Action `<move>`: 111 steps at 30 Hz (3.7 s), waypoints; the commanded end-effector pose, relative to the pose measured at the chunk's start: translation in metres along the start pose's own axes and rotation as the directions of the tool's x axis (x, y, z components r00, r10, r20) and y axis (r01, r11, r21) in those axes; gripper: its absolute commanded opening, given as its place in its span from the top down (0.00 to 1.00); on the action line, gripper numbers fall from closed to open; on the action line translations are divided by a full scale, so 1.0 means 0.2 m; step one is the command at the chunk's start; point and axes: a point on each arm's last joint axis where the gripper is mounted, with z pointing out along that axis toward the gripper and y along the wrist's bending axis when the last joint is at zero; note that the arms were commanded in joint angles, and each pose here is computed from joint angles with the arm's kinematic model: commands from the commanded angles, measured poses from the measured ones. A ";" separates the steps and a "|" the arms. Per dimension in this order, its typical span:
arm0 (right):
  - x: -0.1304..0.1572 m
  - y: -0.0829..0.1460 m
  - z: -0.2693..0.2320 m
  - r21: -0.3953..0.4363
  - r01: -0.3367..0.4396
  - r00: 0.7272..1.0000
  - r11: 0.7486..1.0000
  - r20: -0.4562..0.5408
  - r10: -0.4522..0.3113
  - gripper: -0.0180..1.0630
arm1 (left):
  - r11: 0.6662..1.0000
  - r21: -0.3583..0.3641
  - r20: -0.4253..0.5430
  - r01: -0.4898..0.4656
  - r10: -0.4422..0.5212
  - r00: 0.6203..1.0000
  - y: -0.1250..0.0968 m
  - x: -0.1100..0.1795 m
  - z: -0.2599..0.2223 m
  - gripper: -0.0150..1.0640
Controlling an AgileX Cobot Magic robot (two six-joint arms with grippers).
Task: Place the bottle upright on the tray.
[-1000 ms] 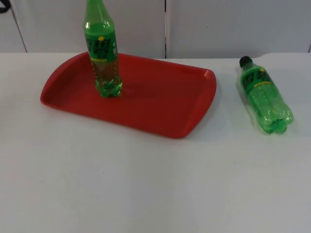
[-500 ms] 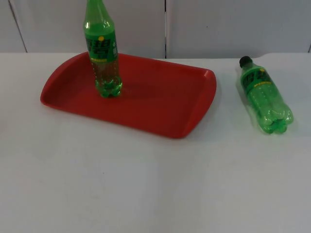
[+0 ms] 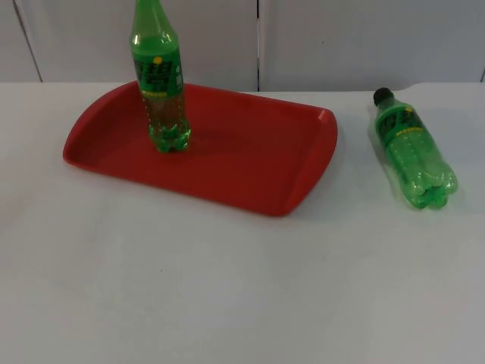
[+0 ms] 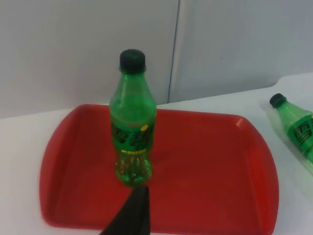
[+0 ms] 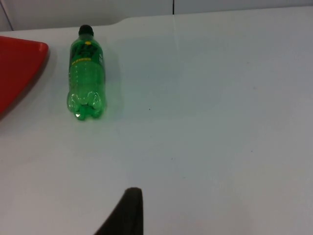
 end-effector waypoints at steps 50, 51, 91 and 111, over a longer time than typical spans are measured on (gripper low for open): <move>0.00 0.00 0.00 0.002 -0.002 1.000 1.000 0.001 0.002 0.02 | 0.978 0.118 0.020 -0.170 0.169 0.985 0.03 0.15 -0.81 0.01; 0.00 0.00 0.00 0.002 -0.002 1.000 1.000 0.001 0.002 0.02 | 0.978 0.118 0.020 -0.170 0.169 0.985 0.03 0.15 -0.81 0.01; 0.00 0.00 0.00 0.002 -0.002 1.000 1.000 0.001 0.002 0.02 | 0.979 0.084 0.024 -0.187 0.186 0.982 0.14 0.61 -1.04 0.01; 0.00 0.00 0.00 0.002 -0.002 1.000 1.000 0.001 0.002 0.02 | 0.979 0.087 -0.060 -0.186 0.192 0.980 0.14 0.69 -0.95 0.01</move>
